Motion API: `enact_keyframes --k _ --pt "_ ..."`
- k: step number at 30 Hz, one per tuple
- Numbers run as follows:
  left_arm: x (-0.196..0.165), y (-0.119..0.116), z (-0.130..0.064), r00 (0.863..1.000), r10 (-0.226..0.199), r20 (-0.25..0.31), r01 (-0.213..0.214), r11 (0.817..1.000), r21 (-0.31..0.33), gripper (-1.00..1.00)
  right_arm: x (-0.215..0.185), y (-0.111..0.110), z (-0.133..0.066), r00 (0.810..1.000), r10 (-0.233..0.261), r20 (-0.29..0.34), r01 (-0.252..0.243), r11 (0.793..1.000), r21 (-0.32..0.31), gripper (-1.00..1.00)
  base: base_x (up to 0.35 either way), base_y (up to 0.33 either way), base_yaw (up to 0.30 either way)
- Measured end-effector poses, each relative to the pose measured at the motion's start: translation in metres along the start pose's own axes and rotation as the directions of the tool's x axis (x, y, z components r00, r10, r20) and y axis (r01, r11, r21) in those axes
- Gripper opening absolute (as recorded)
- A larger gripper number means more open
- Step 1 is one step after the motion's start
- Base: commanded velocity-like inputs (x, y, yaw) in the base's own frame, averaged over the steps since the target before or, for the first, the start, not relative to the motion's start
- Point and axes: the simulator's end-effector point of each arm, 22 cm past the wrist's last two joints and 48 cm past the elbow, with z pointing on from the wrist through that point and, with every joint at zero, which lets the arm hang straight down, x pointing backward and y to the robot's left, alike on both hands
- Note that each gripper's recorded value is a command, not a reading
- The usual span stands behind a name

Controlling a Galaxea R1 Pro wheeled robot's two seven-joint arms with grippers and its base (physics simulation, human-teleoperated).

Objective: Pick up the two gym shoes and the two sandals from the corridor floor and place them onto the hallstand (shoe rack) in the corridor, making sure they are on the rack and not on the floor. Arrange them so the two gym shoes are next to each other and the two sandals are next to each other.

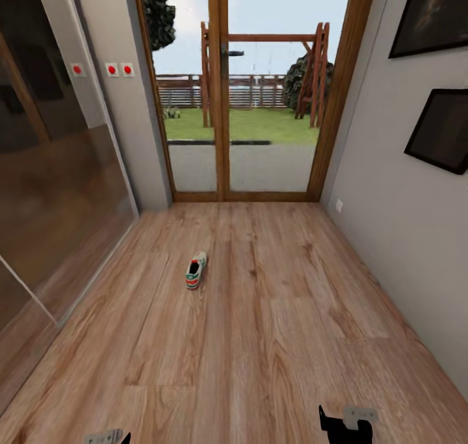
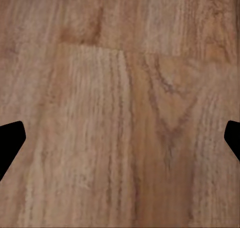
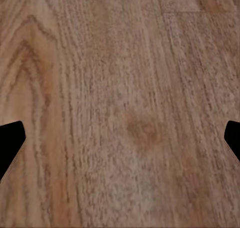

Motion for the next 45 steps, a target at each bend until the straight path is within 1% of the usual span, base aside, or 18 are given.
enact_keyframes --k 9,28,34,45 --pt "-0.0014 -0.0001 -0.0002 1.0 0.0 0.003 0.0 1.0 0.0 1.0 -0.0014 0.0005 -0.0002 1.0 0.001 0.003 -0.001 1.0 0.0 1.0 0.321 0.09 -0.177" --pt "-0.0016 -0.0001 -0.0001 1.0 0.0 0.004 0.0 1.0 0.0 1.0 -0.0017 0.0015 -0.0003 1.0 0.002 0.003 -0.002 1.0 0.0 1.0 0.304 0.096 -0.015" --pt "-0.0014 -0.0002 -0.0001 1.0 0.001 0.003 -0.001 1.0 0.001 1.0 -0.0014 0.0009 -0.0002 1.0 0.002 0.003 -0.002 1.0 0.001 1.0 0.104 0.018 -0.007" --pt "-0.0026 0.0009 0.0005 1.0 -0.001 0.004 0.001 1.0 -0.002 1.0 -0.0018 0.0022 -0.0001 1.0 0.004 0.004 -0.004 1.0 -0.002 1.0 0.01 0.002 -0.087"
